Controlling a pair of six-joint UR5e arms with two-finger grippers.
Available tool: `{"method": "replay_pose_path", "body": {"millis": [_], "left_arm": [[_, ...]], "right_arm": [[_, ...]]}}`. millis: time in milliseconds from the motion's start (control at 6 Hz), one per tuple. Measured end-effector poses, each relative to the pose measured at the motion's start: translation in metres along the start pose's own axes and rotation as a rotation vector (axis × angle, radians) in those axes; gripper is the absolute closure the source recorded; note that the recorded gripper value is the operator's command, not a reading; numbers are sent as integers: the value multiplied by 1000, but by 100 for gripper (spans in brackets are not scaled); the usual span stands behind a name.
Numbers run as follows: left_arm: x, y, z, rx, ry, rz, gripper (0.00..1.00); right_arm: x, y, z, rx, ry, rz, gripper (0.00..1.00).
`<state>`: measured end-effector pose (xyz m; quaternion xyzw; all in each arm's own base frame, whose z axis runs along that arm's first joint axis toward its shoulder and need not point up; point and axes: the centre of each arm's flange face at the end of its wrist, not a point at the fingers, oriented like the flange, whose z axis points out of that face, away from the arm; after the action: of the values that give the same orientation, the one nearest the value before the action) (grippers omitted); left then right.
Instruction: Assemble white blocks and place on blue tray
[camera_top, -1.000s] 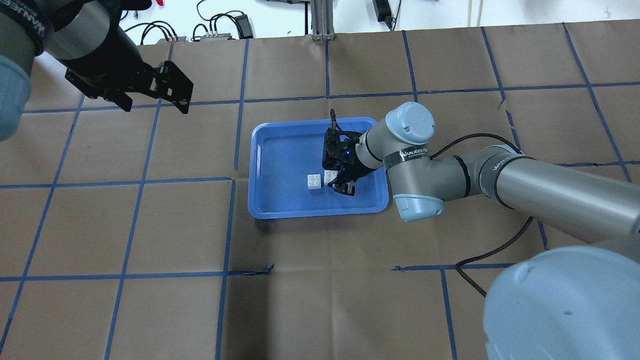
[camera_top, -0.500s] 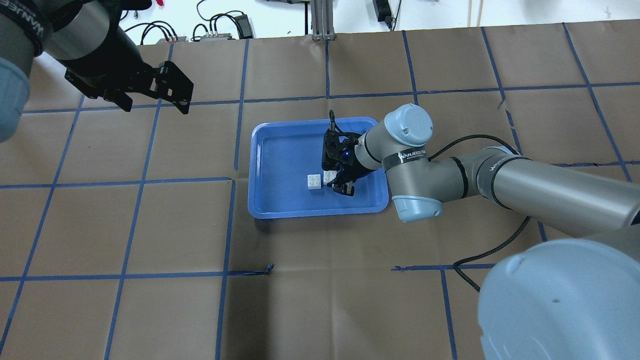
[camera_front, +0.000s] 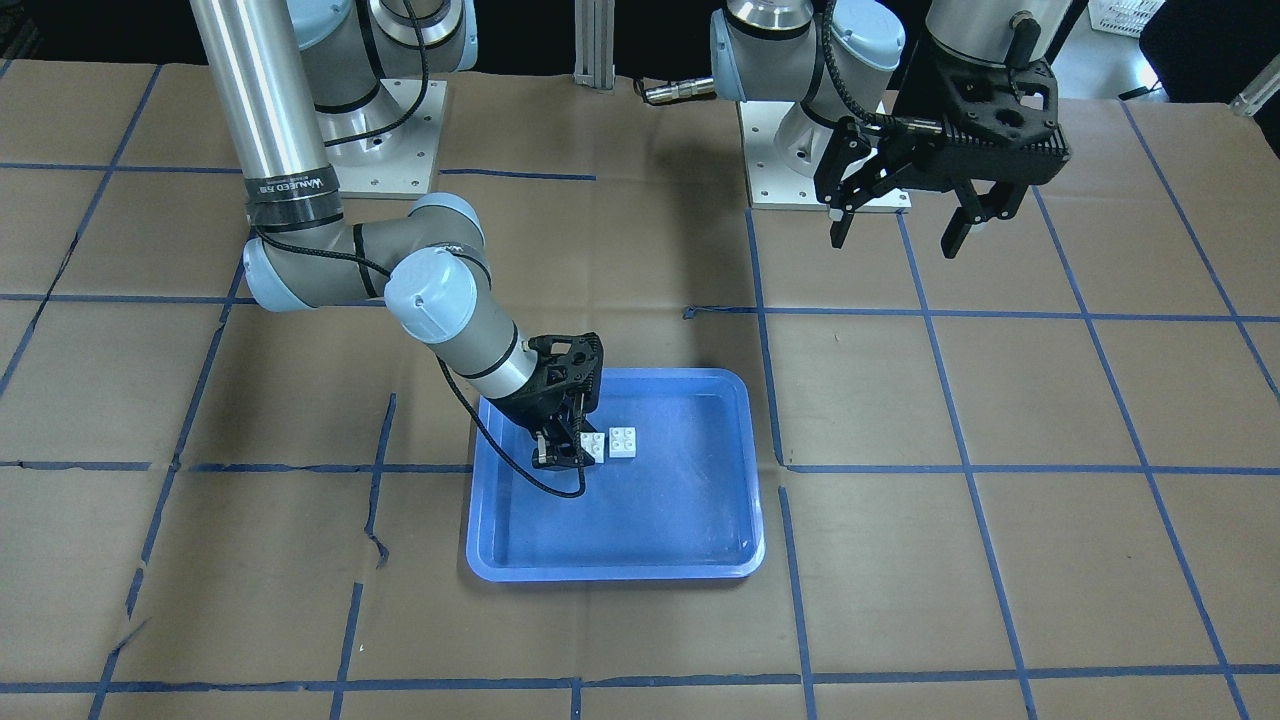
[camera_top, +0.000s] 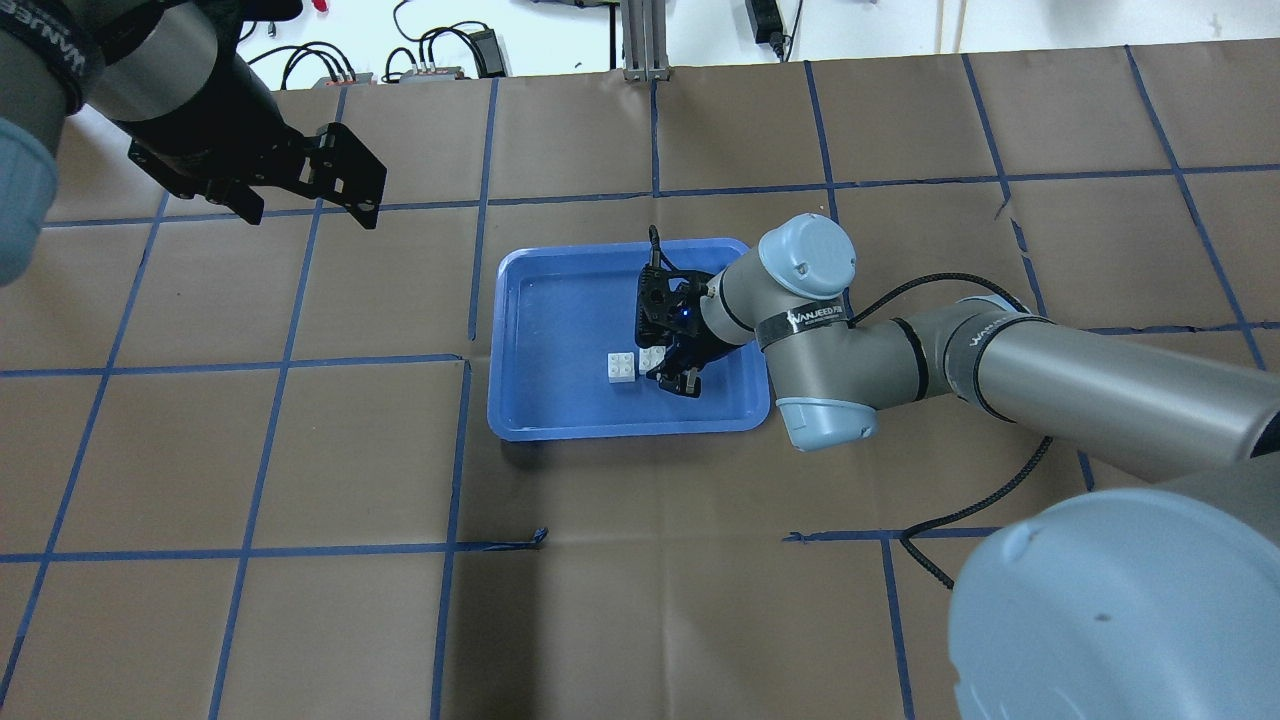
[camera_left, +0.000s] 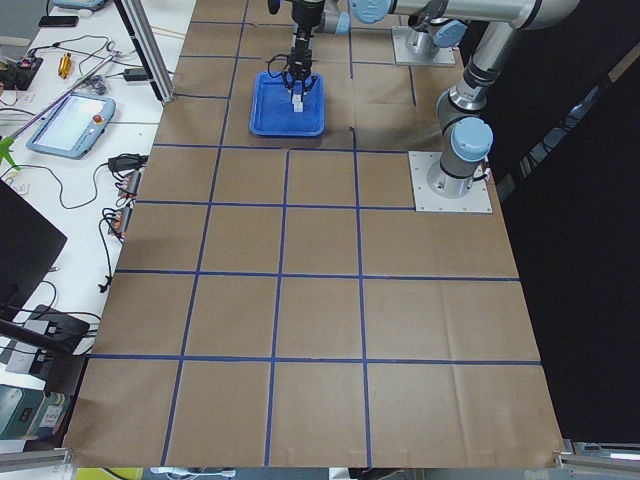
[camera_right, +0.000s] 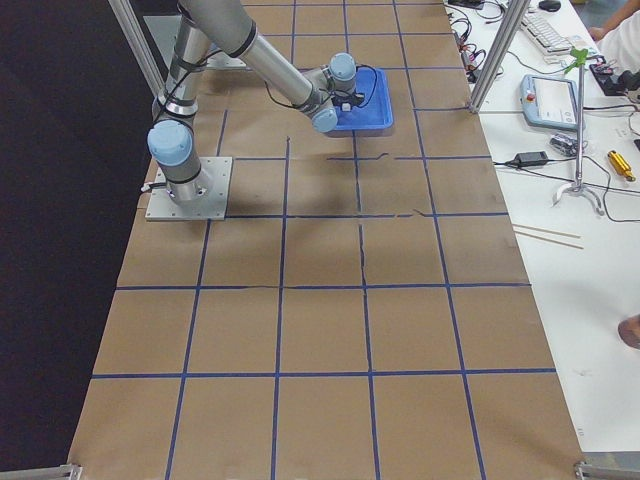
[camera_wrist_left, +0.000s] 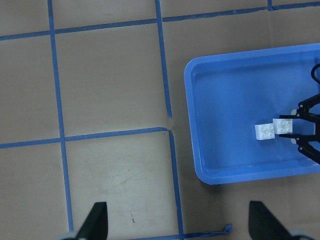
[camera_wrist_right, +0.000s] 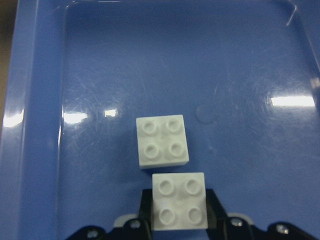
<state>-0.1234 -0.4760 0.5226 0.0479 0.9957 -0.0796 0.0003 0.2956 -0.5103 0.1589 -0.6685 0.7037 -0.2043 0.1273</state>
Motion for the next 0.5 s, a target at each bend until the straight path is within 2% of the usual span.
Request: {"method": "replay_pose_path", "body": {"millis": [500], "left_arm": [[-4, 1, -3, 6, -11, -20, 1]], "right_arm": [[0, -1, -1, 0, 1, 4, 75]]}}
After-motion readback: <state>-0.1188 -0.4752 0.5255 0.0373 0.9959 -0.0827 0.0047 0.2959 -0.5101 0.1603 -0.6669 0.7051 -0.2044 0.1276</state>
